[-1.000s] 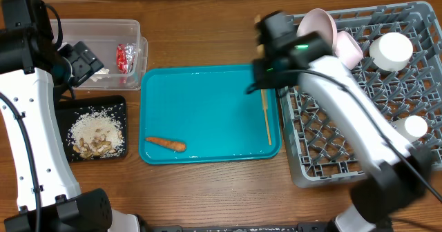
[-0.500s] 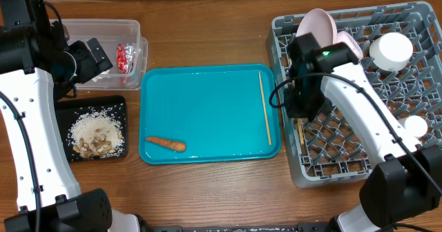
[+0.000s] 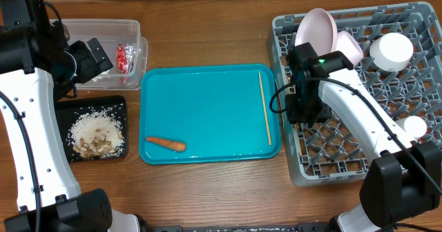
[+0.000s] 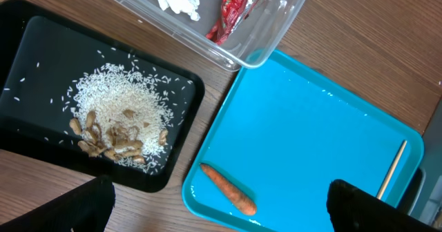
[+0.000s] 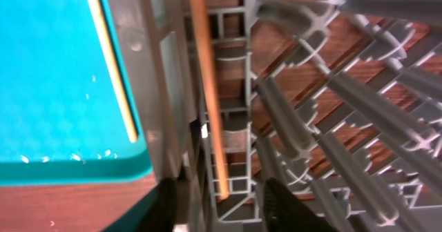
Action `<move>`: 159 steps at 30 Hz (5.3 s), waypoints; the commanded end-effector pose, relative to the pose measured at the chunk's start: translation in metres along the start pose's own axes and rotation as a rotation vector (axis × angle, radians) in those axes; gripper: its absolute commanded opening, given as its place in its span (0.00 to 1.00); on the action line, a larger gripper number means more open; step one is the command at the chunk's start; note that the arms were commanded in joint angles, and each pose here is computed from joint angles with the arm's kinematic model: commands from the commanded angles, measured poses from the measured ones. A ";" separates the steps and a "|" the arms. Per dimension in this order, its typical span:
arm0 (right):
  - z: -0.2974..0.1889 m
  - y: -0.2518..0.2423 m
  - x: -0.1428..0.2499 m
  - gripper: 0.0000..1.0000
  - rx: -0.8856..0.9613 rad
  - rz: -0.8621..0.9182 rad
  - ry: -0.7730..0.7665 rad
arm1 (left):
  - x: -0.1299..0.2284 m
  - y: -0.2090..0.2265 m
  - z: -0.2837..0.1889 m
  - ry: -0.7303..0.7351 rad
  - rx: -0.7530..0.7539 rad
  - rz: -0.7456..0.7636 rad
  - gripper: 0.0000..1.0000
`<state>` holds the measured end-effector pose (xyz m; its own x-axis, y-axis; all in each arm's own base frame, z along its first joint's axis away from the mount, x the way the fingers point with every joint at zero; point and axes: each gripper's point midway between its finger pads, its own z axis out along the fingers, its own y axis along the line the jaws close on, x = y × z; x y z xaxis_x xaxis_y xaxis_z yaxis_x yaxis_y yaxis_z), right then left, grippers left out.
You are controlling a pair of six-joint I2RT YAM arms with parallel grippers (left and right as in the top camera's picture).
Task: Sort waste into correct bins and load items into the dishwasher
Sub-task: 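Grasp a wooden chopstick with the right gripper and place it in the rack, then grasp the second chopstick with the right gripper and place it in the rack, then grasp the carrot on the teal tray with the left gripper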
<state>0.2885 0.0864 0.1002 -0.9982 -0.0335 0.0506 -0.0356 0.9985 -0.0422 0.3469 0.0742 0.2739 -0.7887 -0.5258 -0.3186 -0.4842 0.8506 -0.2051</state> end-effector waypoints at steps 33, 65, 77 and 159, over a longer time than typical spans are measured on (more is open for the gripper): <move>0.074 0.092 -0.058 0.62 -0.038 -0.100 0.008 | 0.002 -0.002 -0.002 0.005 0.011 0.019 1.00; -0.020 0.094 -0.063 0.04 -0.189 -0.079 -0.117 | 0.002 -0.002 -0.002 0.005 0.012 0.019 1.00; -0.061 0.012 -0.044 0.04 -0.109 -0.024 -0.153 | 0.005 -0.008 -0.002 0.012 0.028 0.010 1.00; -0.140 -0.130 -0.097 0.75 -0.162 0.321 -0.513 | 0.221 -0.019 0.224 0.312 -0.184 -0.409 0.10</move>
<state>0.3948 -0.0363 0.2380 -0.8578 0.2915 -0.4232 0.2423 0.9557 0.1673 0.2692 -0.0631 0.0022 -0.5876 -0.8076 0.0501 -0.8078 0.5820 -0.0939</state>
